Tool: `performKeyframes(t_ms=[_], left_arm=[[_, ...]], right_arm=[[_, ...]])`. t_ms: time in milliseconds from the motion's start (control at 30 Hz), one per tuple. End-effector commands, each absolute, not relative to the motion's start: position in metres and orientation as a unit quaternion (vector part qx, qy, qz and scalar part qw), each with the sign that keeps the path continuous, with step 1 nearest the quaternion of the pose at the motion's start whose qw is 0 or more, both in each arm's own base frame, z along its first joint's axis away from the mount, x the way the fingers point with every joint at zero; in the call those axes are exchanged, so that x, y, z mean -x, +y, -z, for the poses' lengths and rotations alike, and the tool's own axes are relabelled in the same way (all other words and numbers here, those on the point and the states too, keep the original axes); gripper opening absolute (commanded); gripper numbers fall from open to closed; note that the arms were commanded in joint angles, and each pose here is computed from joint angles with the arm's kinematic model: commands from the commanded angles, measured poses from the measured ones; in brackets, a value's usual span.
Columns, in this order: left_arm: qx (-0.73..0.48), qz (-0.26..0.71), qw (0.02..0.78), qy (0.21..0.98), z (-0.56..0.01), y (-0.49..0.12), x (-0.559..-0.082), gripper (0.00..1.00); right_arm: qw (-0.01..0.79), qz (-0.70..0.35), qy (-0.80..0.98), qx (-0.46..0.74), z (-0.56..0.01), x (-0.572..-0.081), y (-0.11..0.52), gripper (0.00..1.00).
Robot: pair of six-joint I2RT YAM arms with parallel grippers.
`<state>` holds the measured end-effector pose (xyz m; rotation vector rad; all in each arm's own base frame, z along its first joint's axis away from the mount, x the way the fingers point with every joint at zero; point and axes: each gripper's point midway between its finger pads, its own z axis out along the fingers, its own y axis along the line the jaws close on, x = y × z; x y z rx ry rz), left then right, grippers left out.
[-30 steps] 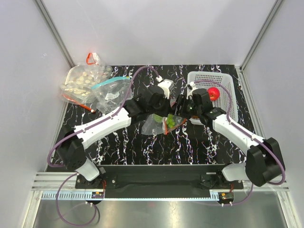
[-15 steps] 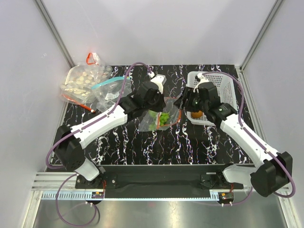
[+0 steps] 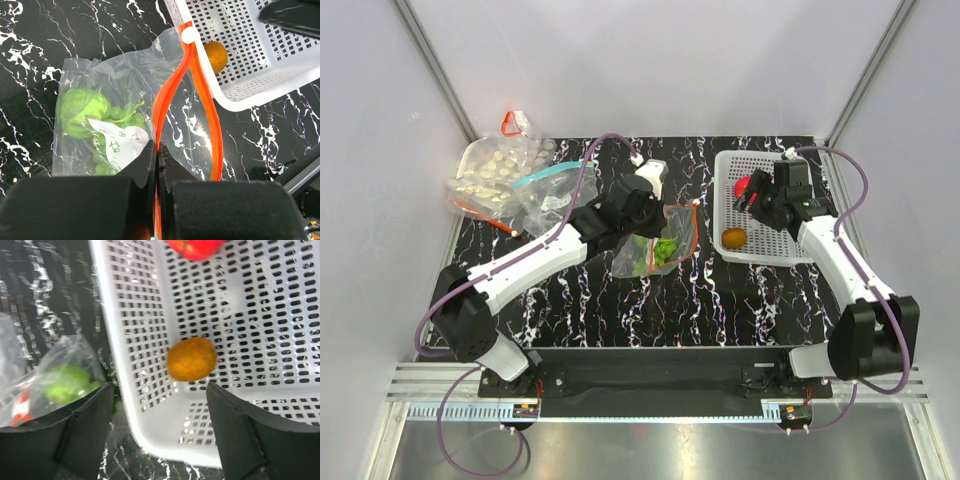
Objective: Place the food in the zip-top bag and seal the zipper
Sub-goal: Pick up the fake fruit from the bin.
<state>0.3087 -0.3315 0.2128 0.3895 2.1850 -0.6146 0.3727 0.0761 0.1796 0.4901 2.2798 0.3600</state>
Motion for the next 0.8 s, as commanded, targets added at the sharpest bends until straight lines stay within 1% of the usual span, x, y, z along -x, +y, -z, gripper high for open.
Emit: performKeyframes(t_ms=[0,100,133,267,433,467,567,667,700,767], left_arm=[[-0.148,0.254,0.445,0.846,-0.239,-0.331,-0.312,0.00],[-0.150,0.250,0.448,0.845,-0.239,-0.332,-0.312,0.00],[-0.152,0.251,0.448,0.845,-0.239,-0.333,-0.311,0.00],[-0.153,0.248,0.449,0.845,-0.238,-0.333,-0.311,0.00],[-0.154,0.239,0.457,0.843,-0.244,-0.330,-0.311,0.00],[-0.155,0.235,0.460,0.842,-0.244,-0.330,-0.311,0.00],[-0.155,0.229,0.463,0.842,-0.244,-0.327,-0.311,0.00],[-0.156,0.228,0.462,0.843,-0.243,-0.327,-0.310,0.00],[-0.157,0.227,0.463,0.842,-0.242,-0.327,-0.310,0.00],[-0.157,0.224,0.463,0.843,-0.242,-0.326,-0.311,0.00]], right_arm=[[0.376,-0.128,0.893,-0.213,-0.170,-0.385,0.064,0.83],[0.358,-0.128,0.897,-0.225,-0.147,-0.395,0.064,0.85],[0.358,-0.128,0.897,-0.227,-0.142,-0.401,0.063,0.88],[0.323,-0.134,0.905,-0.244,-0.106,-0.414,0.069,0.91],[0.298,-0.122,0.909,-0.266,-0.076,-0.426,0.069,0.91],[0.288,-0.120,0.911,-0.270,-0.067,-0.428,0.069,0.90],[0.278,-0.101,0.912,-0.283,-0.051,-0.427,0.064,0.83],[0.279,-0.103,0.911,-0.287,-0.046,-0.426,0.063,0.64],[0.280,-0.101,0.910,-0.289,-0.045,-0.425,0.062,0.55],[0.292,-0.104,0.905,-0.293,-0.052,-0.422,0.060,0.48]])
